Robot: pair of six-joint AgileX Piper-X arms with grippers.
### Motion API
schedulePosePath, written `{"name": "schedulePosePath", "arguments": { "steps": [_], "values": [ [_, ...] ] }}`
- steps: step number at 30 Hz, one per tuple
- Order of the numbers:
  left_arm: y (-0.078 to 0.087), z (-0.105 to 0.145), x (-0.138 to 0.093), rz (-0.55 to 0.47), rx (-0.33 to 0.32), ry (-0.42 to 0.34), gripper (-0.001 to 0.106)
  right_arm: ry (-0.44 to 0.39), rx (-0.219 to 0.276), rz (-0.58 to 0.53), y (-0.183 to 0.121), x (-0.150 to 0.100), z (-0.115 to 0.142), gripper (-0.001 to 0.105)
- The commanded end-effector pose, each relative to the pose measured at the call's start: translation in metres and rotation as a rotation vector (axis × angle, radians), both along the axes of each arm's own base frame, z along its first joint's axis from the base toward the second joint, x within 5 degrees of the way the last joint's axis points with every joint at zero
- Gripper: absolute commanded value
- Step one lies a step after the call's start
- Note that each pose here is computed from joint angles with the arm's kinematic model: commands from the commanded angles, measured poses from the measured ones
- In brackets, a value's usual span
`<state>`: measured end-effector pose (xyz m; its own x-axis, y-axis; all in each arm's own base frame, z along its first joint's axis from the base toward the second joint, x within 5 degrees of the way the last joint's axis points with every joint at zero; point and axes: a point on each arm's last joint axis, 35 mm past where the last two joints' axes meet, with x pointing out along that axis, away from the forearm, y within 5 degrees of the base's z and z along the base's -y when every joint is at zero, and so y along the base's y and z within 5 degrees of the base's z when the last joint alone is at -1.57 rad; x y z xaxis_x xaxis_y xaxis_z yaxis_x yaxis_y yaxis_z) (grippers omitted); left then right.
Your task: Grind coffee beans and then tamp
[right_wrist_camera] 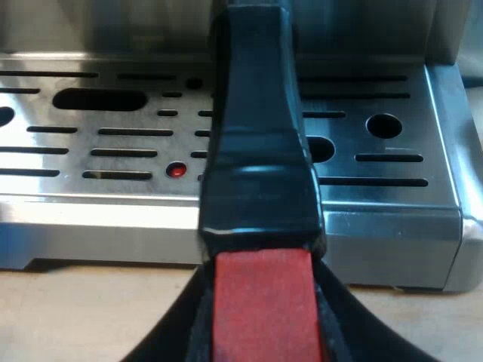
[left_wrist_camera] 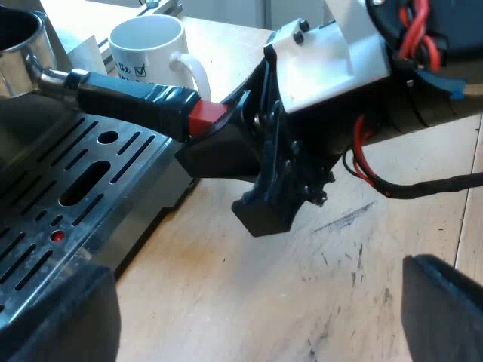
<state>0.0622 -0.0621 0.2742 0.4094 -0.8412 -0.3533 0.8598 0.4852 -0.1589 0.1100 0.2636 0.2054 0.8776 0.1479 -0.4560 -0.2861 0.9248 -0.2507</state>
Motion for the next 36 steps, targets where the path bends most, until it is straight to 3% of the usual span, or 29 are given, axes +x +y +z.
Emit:
{"name": "schedulePosePath", "arguments": {
  "steps": [1, 7, 16, 31, 36],
  "values": [
    [0.0, 0.002, -0.001, -0.008, -0.012, -0.01, 0.076, -0.023, 0.056, 0.055, 0.009, -0.004, 0.015, 0.0],
    [0.0, 0.002, -0.001, -0.008, -0.012, -0.01, 0.076, 0.011, 0.049, 0.097, 0.01, -0.009, 0.013, 0.0],
    [0.0, 0.002, -0.001, -0.008, -0.012, -0.01, 0.076, 0.042, -0.023, 0.155, 0.01, -0.024, 0.007, 0.0],
    [0.0, 0.001, -0.001, -0.007, -0.007, -0.002, 0.076, 0.065, -0.024, 0.158, 0.0, -0.038, 0.015, 0.0],
    [0.002, 0.008, -0.003, -0.008, -0.01, -0.007, 0.076, 0.079, -0.08, 0.156, -0.011, -0.04, 0.02, 0.0]
  ]
}}
